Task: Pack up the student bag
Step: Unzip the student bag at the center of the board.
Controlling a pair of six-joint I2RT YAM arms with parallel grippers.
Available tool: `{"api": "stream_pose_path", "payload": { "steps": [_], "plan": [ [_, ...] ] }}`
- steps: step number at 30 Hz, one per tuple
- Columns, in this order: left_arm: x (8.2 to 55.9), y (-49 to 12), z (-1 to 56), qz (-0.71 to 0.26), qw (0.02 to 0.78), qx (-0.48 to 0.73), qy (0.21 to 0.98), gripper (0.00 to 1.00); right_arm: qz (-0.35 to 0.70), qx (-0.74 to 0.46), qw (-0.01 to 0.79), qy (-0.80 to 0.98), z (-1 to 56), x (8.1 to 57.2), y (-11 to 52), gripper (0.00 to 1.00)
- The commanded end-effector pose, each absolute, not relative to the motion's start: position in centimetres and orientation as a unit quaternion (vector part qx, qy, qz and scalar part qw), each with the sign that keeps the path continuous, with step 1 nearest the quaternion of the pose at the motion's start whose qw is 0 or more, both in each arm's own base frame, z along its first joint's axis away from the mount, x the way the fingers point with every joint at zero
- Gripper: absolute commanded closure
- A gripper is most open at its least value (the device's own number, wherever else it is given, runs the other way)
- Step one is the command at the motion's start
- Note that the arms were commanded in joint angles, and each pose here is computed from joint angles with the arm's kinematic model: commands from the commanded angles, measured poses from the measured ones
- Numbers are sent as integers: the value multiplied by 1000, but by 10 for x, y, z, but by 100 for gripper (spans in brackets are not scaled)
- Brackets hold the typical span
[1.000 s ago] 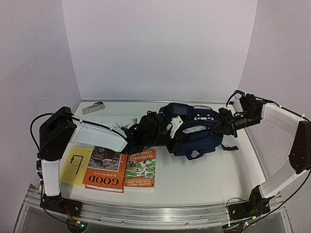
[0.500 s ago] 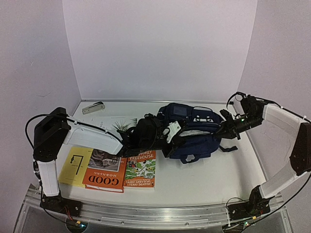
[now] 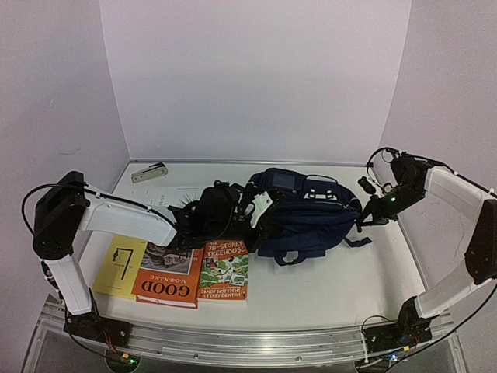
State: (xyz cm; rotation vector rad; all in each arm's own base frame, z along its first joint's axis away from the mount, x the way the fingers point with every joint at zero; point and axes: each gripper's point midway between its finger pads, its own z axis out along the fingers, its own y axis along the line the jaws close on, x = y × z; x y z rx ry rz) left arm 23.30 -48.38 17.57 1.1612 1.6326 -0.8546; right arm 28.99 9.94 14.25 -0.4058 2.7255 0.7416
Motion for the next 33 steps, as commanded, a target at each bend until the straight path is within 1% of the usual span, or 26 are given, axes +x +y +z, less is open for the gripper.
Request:
{"api": "stream_pose_path", "payload": {
  "steps": [1, 9, 17, 24, 26, 29, 33],
  "plan": [
    [234, -471, 225, -380, 493, 454, 637, 100, 169, -130, 169, 962, 124, 313, 50, 100],
    [234, -461, 223, -388, 477, 462, 639, 100, 161, -96, 166, 968, 95, 337, 14, 100],
    [246, -452, 208, -402, 459, 455, 649, 100, 168, -72, 141, 973, 52, 341, -3, 100],
    [224, -453, 209, -428, 422, 496, 627, 100, 149, -42, 156, 975, 32, 368, -21, 100],
    [232, -451, 201, -406, 425, 492, 643, 100, 145, -34, 160, 976, 33, 370, -28, 100],
    [255, -447, 186, -367, 437, 473, 671, 100, 138, -31, 170, 975, 41, 364, -35, 100],
    [297, -446, 167, -365, 424, 434, 706, 100, 133, -39, 184, 973, 55, 348, -32, 100]
  ]
}}
